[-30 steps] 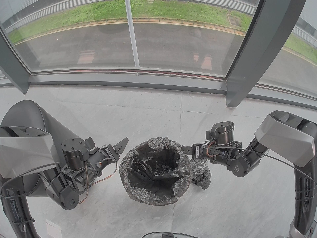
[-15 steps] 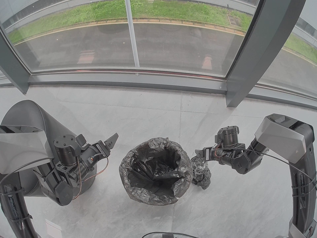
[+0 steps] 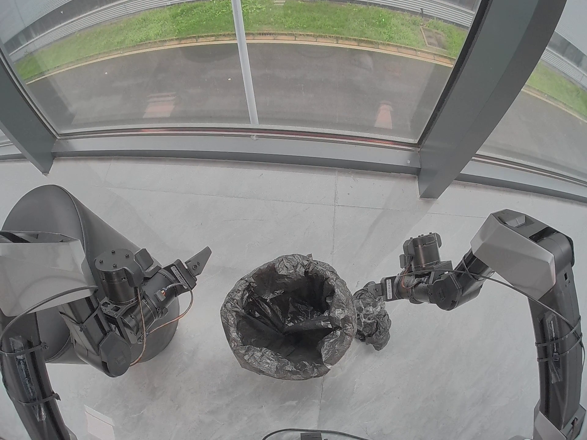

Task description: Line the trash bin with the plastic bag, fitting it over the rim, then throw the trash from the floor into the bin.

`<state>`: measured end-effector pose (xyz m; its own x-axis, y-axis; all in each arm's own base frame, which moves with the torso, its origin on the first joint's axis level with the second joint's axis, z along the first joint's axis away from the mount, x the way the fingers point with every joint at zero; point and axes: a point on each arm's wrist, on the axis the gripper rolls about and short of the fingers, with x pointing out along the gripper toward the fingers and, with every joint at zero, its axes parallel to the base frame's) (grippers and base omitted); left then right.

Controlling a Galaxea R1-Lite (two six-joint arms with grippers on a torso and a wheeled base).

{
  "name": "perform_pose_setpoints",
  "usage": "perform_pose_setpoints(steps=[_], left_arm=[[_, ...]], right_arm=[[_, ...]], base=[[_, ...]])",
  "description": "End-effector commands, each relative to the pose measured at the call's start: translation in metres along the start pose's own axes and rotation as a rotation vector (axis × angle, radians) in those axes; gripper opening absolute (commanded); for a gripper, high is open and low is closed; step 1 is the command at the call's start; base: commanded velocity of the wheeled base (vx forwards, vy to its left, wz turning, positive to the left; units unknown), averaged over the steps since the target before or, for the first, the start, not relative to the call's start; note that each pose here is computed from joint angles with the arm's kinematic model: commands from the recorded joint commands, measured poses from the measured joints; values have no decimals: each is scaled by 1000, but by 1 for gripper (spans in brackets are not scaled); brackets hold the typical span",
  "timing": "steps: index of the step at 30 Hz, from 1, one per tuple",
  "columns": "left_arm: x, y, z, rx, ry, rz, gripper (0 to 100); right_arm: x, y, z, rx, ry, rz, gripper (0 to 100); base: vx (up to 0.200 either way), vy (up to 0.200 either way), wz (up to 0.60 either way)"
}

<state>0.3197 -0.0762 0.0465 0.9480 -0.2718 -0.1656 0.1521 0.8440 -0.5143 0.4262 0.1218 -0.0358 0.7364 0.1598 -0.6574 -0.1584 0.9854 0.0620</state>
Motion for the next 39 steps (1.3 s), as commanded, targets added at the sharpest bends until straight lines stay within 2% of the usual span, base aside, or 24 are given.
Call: perform_pose_setpoints(steps=[1, 7, 12, 15, 24, 33, 39], left_arm=[[4, 6, -8, -6, 29, 9, 100], [9, 18, -19, -52, 64, 10, 100], [15, 37, -18, -90, 67, 25, 100], [18, 42, -23, -96, 78, 32, 100], [20, 44, -27, -97, 87, 36, 100], [20, 43, -28, -96, 88, 38, 100], [20, 43, -28, -96, 88, 40, 100]], right_arm=[[5, 4, 9, -26, 14, 17, 100], [14, 11, 18, -75, 60, 16, 100], [22, 16, 21, -83, 92, 21, 100], [25, 16, 24, -80, 90, 23, 100], [28, 17, 28, -82, 125, 48, 100], [27, 22, 44, -97, 247, 136, 100], [38, 23, 48, -54, 301, 134, 100]], base=[[0, 0, 0], [0, 0, 0], [0, 0, 0], [0, 0, 0], [0, 0, 0], [0, 0, 0], [0, 0, 0]])
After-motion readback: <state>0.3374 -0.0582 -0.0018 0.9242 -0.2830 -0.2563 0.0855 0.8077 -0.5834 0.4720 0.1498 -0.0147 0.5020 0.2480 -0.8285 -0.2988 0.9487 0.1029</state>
